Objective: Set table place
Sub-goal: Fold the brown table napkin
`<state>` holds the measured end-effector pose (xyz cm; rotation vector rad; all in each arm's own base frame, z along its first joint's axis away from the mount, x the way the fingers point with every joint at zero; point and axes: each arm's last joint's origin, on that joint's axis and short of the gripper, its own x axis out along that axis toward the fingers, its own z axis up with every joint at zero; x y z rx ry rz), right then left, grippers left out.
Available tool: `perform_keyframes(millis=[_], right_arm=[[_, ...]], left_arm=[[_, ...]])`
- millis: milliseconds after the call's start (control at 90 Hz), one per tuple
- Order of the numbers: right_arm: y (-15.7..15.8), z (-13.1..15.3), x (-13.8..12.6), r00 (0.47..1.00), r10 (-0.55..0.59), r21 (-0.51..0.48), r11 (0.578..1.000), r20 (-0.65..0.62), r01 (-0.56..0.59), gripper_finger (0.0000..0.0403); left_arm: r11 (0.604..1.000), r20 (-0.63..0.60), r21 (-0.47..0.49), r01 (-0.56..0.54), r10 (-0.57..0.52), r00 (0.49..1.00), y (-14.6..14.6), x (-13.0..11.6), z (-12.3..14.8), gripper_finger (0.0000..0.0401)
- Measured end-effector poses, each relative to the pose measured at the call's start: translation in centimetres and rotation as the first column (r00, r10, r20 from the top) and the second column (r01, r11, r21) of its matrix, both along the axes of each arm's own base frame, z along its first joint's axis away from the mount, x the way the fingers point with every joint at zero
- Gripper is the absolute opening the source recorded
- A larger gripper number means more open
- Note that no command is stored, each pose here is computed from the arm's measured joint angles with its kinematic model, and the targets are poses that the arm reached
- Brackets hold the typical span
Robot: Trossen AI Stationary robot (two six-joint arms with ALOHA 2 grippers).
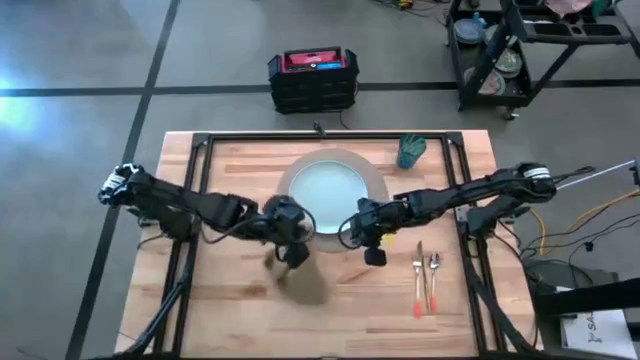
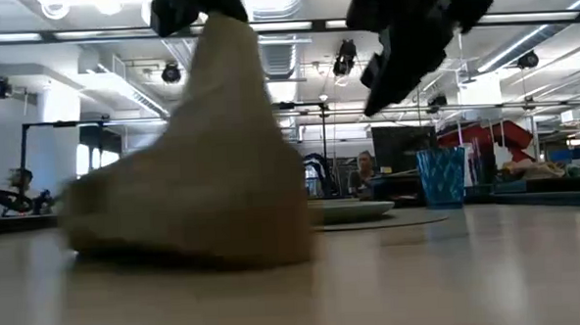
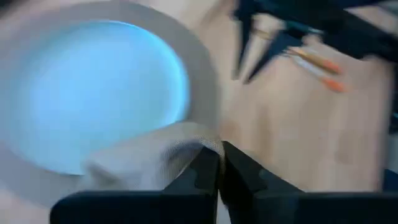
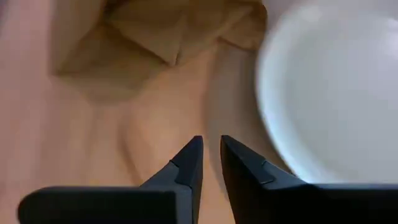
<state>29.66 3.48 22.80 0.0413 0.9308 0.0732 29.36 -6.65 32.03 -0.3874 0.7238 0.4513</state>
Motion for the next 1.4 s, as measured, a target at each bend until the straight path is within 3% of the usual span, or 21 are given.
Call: perform_keyframes(millis=[100, 267, 600, 711, 856, 1122, 1222, 1400], right_arm=[[0.3, -0.2, -0.3, 1.000, 0.002, -0.023, 1.000, -0.031, -0.003, 0.0032], [0.3, 0.2, -0.4, 1.000, 0.013, -0.051, 0.999, -0.006, -0.014, 0.0020], [1.1, 5.0, -1.7, 0.958, 0.067, -0.098, 0.994, 0.278, -0.042, 0.0027], [1.7, 5.3, -1.6, 0.940, 0.140, -0.185, 0.979, 0.311, -0.084, 0.0048], [2.3, 3.2, 0.9, 0.939, 0.157, -0.362, 0.932, 0.307, -0.038, 0.0088], [3.1, 0.5, 7.0, 0.849, 0.074, -0.496, 0.837, 0.523, 0.232, 0.0150], [3.4, 0.0, 9.3, 0.841, 0.017, -0.540, 0.773, 0.541, 0.332, 0.0163], [4.4, -1.9, 13.0, 0.871, -0.050, -0.673, 0.614, 0.488, 0.413, 0.0176]], left_arm=[[0.998, 0.005, 0.030, -0.057, 0.057, 0.998, 0.5, -0.3, 0.1, 0.0000], [0.998, 0.069, 0.042, -0.049, 0.046, 0.997, 0.3, -0.6, 2.0, 0.0000], [0.948, 0.195, 0.292, -0.127, 0.071, 0.978, 0.6, -2.2, 9.7, 0.0000], [0.921, 0.211, 0.340, -0.189, 0.121, 0.970, 1.4, -2.6, 10.9, 0.0000], [0.896, 0.232, 0.364, -0.253, 0.176, 0.957, 2.2, -2.6, 11.3, 0.0000], [0.867, 0.246, 0.384, -0.316, 0.234, 0.941, 2.9, -1.7, 10.8, 0.0000], [0.861, 0.246, 0.387, -0.330, 0.248, 0.937, 3.2, -1.5, 10.7, 0.0000], [0.816, 0.295, 0.406, -0.412, 0.310, 0.904, 3.8, -1.4, 11.0, 0.0000]])
